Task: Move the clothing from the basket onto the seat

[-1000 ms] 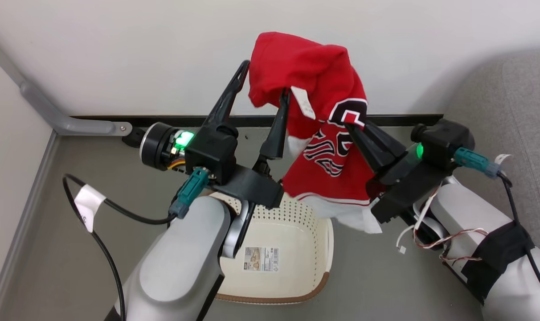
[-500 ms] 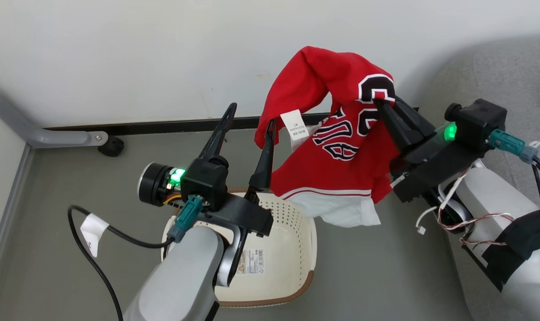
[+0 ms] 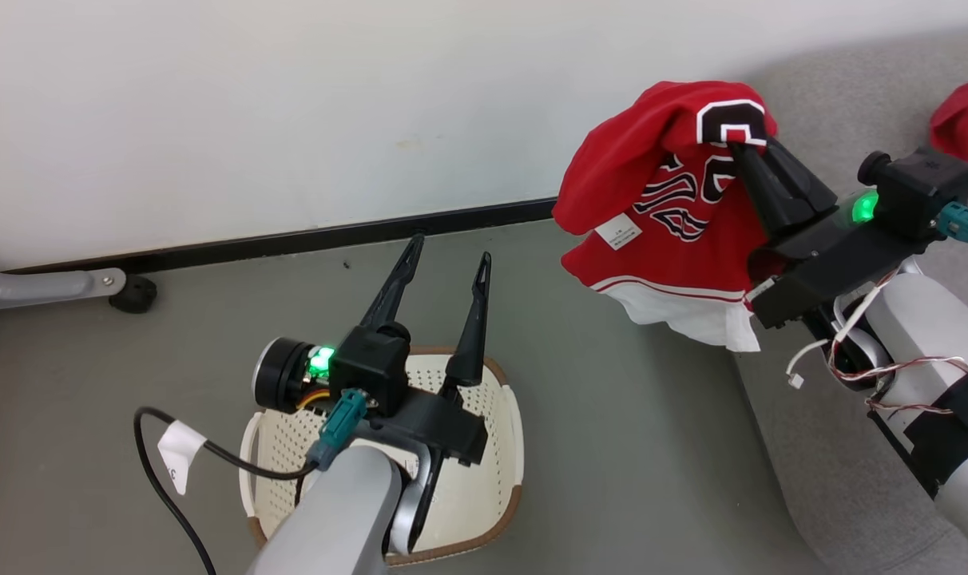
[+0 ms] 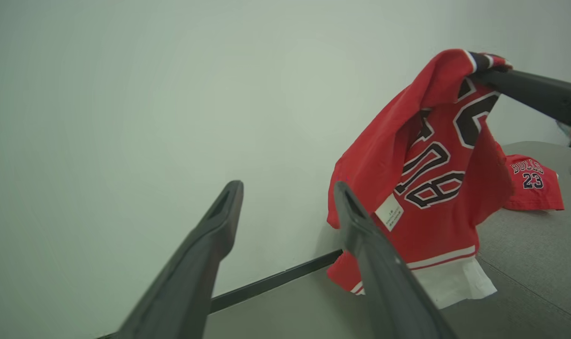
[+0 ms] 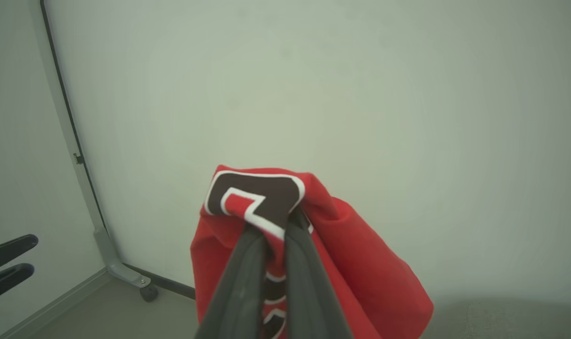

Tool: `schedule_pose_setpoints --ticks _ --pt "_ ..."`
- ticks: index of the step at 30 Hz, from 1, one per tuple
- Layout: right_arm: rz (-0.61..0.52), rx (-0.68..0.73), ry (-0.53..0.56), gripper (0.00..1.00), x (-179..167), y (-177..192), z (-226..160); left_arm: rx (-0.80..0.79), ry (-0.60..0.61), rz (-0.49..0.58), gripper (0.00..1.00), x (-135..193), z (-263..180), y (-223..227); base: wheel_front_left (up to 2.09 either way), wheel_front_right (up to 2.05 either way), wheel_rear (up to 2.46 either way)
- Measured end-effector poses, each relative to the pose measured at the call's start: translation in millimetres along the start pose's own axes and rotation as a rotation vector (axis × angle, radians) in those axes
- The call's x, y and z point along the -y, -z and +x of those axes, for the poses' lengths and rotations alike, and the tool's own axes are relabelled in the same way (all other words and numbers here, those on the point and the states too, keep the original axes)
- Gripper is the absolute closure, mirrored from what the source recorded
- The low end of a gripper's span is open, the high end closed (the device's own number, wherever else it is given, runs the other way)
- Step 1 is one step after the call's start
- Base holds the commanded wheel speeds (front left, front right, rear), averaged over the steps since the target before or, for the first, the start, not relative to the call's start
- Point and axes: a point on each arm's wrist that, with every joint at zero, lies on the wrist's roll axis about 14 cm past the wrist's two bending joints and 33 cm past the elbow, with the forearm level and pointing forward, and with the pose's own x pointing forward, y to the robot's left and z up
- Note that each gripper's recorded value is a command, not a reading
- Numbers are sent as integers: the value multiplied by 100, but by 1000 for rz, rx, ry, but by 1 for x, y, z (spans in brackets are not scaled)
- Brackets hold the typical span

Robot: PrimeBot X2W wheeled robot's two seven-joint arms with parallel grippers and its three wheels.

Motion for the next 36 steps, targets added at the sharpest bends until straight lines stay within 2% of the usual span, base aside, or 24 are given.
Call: schedule_pose_setpoints --ticks 18,36 --pt "-108 6 177 100 66 -31 -48 -97 213 -81 0 79 -2 37 0 0 0" --pt "-176 -13 374 100 115 -55 -119 -196 426 -157 0 157 -8 66 0 0 0"
